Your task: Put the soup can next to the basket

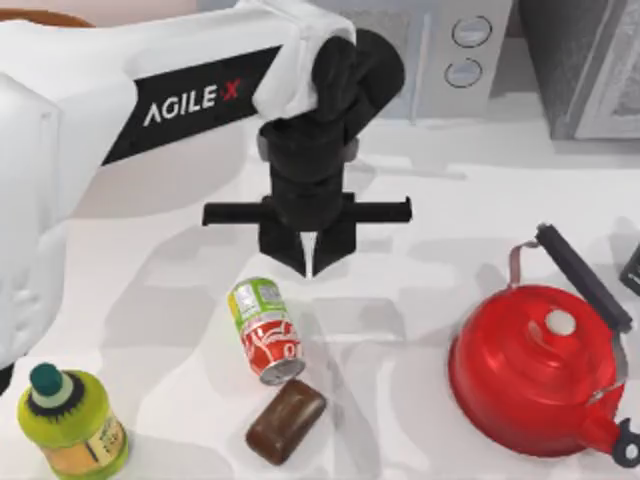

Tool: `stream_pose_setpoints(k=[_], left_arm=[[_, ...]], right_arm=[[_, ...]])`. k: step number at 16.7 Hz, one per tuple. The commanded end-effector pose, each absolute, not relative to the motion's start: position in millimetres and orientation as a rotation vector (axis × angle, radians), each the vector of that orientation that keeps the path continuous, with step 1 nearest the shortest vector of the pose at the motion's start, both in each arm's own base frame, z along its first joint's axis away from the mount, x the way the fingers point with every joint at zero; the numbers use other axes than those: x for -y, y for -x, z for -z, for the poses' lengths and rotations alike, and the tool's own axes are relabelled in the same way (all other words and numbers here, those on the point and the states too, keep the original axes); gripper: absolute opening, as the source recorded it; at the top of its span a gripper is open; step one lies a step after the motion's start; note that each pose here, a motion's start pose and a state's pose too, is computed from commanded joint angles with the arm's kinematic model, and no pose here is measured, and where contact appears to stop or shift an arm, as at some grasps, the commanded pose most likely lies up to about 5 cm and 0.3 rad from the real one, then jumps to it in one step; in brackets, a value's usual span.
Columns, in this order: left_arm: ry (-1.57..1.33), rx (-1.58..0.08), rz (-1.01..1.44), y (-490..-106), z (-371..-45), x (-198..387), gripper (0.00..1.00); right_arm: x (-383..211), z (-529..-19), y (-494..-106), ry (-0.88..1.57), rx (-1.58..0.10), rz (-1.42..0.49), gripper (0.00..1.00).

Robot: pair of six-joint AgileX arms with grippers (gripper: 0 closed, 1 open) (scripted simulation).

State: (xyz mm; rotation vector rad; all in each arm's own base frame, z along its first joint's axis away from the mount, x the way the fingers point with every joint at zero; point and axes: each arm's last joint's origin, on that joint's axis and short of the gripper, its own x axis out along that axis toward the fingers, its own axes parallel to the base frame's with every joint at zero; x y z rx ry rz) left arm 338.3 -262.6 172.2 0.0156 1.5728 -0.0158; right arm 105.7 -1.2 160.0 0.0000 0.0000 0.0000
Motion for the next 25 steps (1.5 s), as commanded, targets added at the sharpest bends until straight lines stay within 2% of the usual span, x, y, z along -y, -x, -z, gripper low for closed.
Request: stream_pose_setpoints(k=[8, 18, 25], left_arm=[[-0.016, -1.573, 0.016, -338, -172, 263, 0.98], [-0.015, -1.573, 0.015, -339, -173, 262, 1.0], [-0.014, -1.573, 0.015, -339, -212, 262, 1.0]], right_arm=[[1, -160, -106, 0.0, 0.0, 0.0, 1.0], [1, -160, -106, 0.0, 0.0, 0.0, 1.0], [1, -160, -106, 0.0, 0.0, 0.0, 1.0]])
